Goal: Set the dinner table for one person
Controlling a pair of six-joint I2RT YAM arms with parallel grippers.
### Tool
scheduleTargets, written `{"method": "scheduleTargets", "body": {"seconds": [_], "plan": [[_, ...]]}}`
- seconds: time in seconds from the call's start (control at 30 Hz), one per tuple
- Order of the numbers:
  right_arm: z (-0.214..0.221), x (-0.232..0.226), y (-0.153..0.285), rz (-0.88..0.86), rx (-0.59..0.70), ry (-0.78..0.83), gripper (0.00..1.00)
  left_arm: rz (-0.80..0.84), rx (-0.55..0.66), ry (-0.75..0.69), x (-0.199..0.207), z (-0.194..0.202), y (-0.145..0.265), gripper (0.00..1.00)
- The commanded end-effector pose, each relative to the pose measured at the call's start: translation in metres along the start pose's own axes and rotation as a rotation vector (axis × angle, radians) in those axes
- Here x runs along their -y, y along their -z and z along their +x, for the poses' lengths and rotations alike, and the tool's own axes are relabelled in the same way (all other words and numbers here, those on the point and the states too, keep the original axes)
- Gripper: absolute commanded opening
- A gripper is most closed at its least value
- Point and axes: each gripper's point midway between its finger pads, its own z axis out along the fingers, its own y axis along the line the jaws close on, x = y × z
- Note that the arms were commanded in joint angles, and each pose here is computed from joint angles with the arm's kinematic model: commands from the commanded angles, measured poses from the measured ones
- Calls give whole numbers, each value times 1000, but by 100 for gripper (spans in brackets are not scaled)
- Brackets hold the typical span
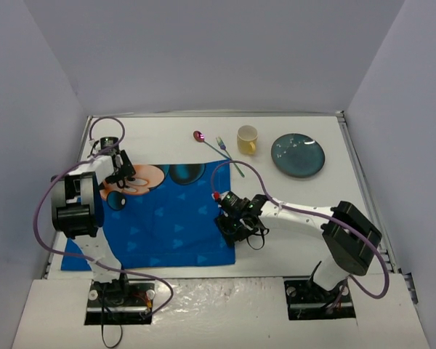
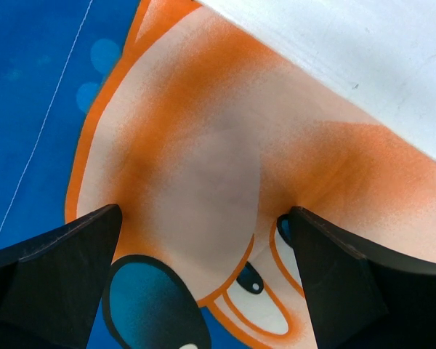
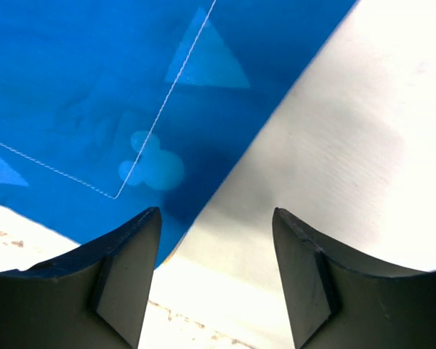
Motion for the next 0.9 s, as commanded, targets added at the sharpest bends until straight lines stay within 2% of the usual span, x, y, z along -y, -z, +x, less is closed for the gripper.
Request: {"method": "scheduleTargets", "body": {"seconds": [0.0,0.03,0.07,0.17,0.27,0.4,0.57,0.73,0.87], "plan": [[-78,-16,63,0,268,16,60,43,137,30,2,-50,52,97],[-95,-15,75,15,326,20,60,54,159,34,2,-56,63,97],[-95,-15,75,17,327,34,60,56,161,29,2,-57,64,97],[-147,-23,95,-8,468,53,60,121,265,18,7,-75,114,97],[-176,-28,88,-87,502,44,59,193,297,-6,21,-73,131,97],[-210,-30,70,-153,555,19,59,199,246,-25,28,-58,109,97],[-239,-10,35,-189,594,-46,59,141,159,-38,29,-44,64,97],[-237,7,-3,-167,578,-101,59,87,111,-41,22,-37,37,97],[-210,26,-37,-151,524,-173,59,55,59,-50,18,-25,19,97]]}}
